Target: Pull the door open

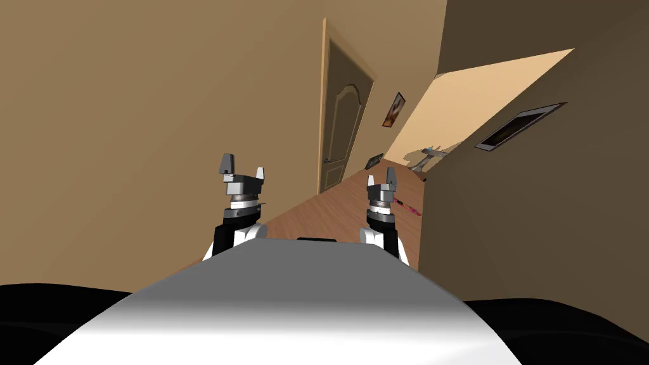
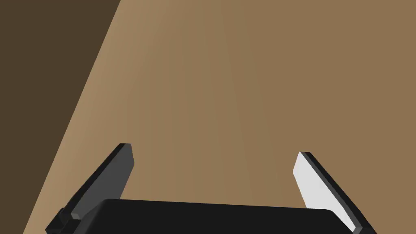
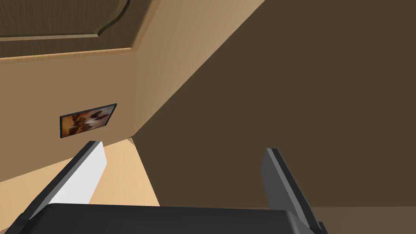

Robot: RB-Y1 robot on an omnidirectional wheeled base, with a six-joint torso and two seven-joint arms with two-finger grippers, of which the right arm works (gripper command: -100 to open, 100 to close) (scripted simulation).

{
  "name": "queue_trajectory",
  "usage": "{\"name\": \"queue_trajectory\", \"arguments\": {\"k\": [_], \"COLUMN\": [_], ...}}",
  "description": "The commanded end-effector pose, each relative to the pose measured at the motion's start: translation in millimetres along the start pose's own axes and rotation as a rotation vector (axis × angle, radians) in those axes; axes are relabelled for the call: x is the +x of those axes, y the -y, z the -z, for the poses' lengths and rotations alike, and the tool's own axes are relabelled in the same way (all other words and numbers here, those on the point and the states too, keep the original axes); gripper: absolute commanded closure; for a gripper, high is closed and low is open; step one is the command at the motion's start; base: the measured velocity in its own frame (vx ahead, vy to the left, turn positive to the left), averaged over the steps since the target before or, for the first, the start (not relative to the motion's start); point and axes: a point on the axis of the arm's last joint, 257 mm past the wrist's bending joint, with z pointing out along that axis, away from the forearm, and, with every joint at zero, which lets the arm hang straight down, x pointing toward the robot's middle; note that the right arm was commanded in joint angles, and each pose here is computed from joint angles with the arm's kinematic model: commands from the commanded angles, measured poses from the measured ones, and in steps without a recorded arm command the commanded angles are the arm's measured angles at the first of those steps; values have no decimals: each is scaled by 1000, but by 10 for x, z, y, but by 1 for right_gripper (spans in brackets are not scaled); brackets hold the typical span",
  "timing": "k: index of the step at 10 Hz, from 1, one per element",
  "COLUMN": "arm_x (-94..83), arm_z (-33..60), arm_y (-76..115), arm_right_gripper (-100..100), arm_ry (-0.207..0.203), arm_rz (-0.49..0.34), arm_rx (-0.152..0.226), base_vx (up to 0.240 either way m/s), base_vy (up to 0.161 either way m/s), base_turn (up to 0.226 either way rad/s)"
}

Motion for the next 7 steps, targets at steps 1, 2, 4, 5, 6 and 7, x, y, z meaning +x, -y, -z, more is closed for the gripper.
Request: {"name": "queue_trajectory", "arguments": {"k": [1,2,4,5,6,7], "arm_x": [25,40,62,81,98,107], "arm_z": [16,27,46,64,83,94], "arm_y": [117,189,304,405,506,561], "arm_right_gripper": [-100,-100,-100,-100,-100,-100], "arm_ry": [-12,-19,-30,-40,-49,-54], "arm_rz": [-4,-7,-11,-14,-18,-20], "arm_rx": [15,25,40,54,68,75], "base_vx": [46,130,142,119,154,140], "base_vy": [61,-39,-58,-47,-60,-30], "base_turn": [100,88,62,100,96,73]}}
